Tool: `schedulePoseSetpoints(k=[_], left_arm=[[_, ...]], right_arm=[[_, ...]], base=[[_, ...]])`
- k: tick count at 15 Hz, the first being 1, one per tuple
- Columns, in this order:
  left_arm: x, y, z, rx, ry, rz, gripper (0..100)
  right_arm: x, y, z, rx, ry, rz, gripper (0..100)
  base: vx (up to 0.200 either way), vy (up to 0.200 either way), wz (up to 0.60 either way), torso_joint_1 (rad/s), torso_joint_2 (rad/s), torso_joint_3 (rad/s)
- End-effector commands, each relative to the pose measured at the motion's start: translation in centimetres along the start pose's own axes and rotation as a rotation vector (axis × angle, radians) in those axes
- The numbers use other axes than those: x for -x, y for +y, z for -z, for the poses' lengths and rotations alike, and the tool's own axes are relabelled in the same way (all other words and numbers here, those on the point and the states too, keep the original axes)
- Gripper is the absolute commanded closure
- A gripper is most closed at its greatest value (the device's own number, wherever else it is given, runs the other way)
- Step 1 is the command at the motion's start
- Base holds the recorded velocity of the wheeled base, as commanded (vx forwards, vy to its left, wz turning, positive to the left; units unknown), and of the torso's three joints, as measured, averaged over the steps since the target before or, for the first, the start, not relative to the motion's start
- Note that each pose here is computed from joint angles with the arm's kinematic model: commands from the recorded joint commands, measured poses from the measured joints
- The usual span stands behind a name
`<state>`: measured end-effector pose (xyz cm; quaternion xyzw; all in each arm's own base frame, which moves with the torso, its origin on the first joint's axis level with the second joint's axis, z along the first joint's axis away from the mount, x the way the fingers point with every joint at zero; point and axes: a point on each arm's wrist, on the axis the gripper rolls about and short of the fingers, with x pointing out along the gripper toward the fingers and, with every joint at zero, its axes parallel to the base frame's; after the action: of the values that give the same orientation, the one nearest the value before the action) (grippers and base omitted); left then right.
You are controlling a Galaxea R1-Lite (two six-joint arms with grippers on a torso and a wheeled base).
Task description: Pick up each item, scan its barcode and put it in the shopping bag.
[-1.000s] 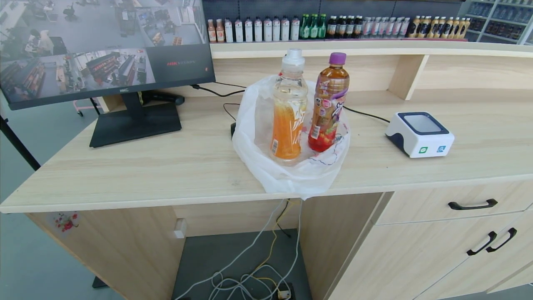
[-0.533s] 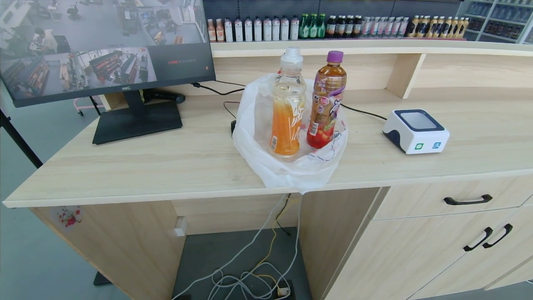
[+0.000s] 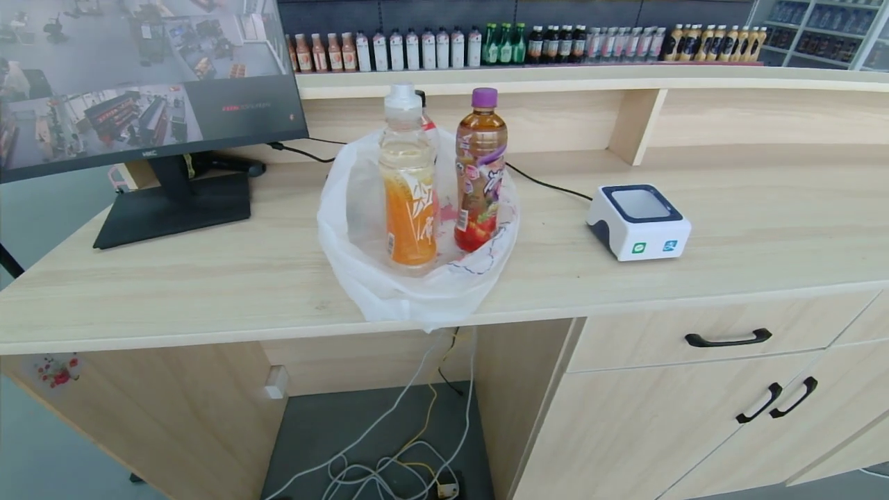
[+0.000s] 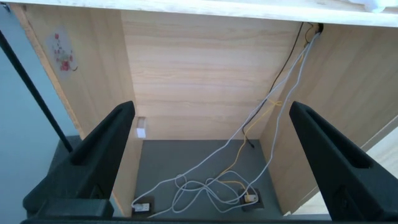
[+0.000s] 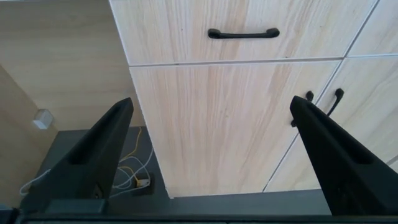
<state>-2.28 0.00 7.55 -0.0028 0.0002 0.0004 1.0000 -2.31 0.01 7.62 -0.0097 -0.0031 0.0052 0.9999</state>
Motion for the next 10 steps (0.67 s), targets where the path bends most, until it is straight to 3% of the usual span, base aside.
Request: schedulePoseSetpoints(k=[1,4,10], left_arm=[[0.0,0.0,0.0,0.001,0.0,-0.001,0],[0.0,0.0,0.0,0.002,0.0,-0.001,0],[0.0,0.0,0.0,0.004,0.0,-0.001,0]], right_arm=[[-0.01,0.0,0.0,0.005,0.002,-0.002,0],[-0.01,0.0,0.0,0.002,0.001,-0.003,0],[-0.01,0.0,0.0,0.001,0.002,-0.003,0]], base=[[0.0,-0.2,0.0,0.002,0.01,0.002],[0.0,-0.2,0.6,0.002,0.0,0.005],[0.0,-0.2,0.0,0.004,0.0,0.003]])
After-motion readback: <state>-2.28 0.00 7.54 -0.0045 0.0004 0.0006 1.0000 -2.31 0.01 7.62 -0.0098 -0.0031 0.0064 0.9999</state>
